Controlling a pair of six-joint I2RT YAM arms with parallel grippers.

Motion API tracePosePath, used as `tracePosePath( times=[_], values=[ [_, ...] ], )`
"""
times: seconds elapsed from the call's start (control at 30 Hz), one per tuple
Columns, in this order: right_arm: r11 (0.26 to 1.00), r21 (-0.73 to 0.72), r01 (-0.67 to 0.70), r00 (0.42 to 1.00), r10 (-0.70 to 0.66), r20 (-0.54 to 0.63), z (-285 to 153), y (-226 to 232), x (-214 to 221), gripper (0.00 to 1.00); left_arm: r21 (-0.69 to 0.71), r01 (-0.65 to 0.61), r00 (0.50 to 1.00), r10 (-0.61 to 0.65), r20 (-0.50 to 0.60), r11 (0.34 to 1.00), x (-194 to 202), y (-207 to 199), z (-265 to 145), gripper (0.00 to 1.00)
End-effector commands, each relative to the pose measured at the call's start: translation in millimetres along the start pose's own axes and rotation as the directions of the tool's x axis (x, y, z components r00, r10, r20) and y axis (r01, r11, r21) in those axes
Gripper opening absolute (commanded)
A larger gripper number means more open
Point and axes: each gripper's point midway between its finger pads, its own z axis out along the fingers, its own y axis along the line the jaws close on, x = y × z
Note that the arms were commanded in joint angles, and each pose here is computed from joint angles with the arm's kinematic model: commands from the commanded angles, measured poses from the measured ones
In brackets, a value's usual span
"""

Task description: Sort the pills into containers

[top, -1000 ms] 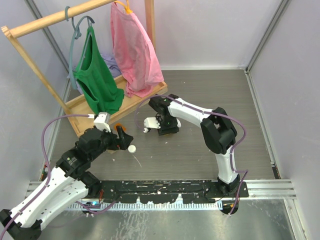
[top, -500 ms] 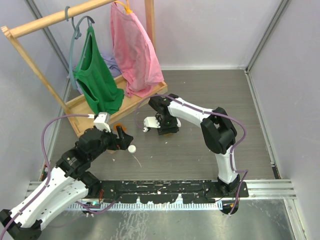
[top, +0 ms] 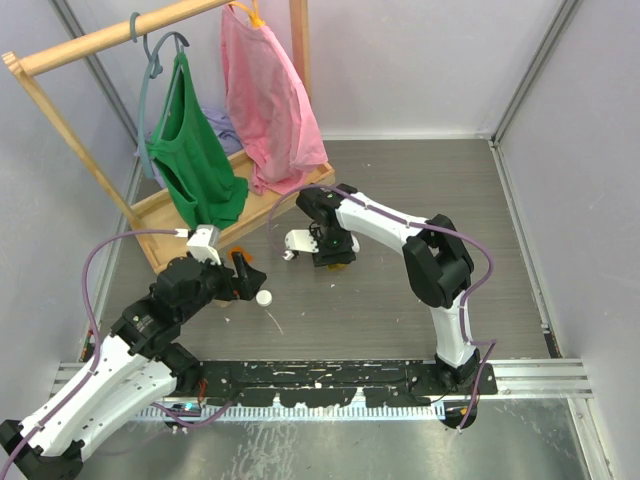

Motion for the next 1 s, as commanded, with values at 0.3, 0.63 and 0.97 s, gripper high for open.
tracePosePath(
  times=[0.3,0.63,0.97],
  values=[
    [0.991,-0.085,-0.101,0.905,0.128,0.407,-80,20,-41,0.01,0.147,0.034,0.999,-0.040,0.036,0.989,-15,-31,-3,0.98],
    [0.981,-0.180,-0.075,0.370,0.195,0.908,-202,45,-43,0.01,0.295,0.084,0.996,-0.086,-0.006,0.952,-20,-66,4,0.99],
    [0.984,-0.171,-0.059,0.027,0.173,0.985,-217,86,-52,0.01,-0.100,-0.259,0.941,0.227,-0.250,0.961,25,-50,29,0.93]
  ],
)
